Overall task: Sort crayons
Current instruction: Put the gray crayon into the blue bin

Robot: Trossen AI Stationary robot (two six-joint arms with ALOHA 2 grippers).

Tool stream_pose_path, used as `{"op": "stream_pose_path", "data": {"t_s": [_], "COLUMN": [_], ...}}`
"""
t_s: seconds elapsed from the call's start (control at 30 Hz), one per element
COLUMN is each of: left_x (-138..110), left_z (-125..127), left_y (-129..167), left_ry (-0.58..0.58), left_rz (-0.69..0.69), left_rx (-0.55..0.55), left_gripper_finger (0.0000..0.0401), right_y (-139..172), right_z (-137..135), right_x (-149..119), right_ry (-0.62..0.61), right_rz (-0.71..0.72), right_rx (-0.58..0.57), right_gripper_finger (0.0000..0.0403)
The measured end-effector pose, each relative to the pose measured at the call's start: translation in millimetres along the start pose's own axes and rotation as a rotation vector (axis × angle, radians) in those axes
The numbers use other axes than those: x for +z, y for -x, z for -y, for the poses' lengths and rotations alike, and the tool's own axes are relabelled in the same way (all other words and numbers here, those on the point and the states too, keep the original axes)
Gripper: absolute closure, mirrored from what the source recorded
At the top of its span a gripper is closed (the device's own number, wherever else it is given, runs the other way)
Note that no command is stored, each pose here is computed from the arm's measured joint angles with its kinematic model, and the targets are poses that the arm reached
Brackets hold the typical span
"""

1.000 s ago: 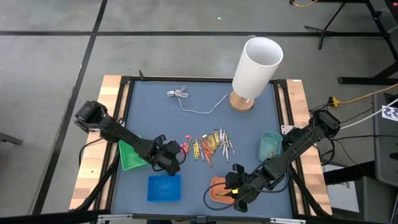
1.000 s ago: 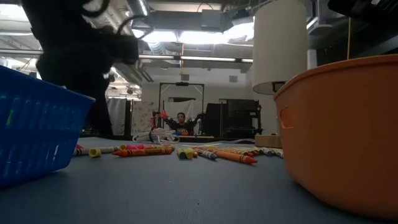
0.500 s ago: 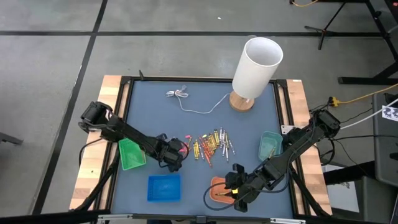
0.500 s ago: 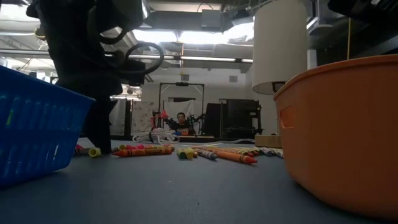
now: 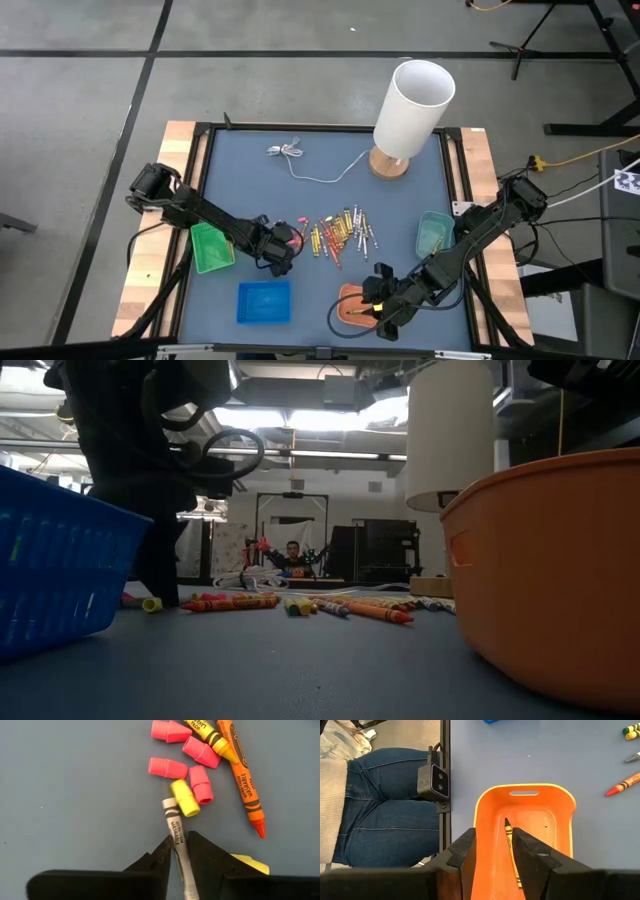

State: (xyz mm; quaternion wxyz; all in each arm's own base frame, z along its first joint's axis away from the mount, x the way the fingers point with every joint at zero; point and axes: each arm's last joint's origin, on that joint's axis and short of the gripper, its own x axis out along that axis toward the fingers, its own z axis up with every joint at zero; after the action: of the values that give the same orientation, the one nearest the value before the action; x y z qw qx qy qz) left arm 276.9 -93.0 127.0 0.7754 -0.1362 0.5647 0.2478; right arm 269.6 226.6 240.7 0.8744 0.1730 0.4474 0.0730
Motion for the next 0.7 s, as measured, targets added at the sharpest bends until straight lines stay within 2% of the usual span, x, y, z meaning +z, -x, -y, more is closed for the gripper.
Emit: {"op": "stream_pose_path", "data": {"t_s": [0.3,0.7], "left_x": [-0.6,1.0], "left_z": [-0.6,-0.4], "left_y": [-0.4,2.7], "left_ry": [-0.003,-0.038], "left_rz": [-0.004,0.003], "left_rx": [0.005,0.007], "left_gripper_finger": [0.0383,0.0387], "right_y": [0.1,0.1], "right_z": [0.0,0.0], "right_x": [0.0,0.0], "right_ry": [0.0,0.0], "right_rz": [0.0,0.0], "right_rx": [0.0,0.0], "right_gripper_finger": [0.0278,0.0278]}}
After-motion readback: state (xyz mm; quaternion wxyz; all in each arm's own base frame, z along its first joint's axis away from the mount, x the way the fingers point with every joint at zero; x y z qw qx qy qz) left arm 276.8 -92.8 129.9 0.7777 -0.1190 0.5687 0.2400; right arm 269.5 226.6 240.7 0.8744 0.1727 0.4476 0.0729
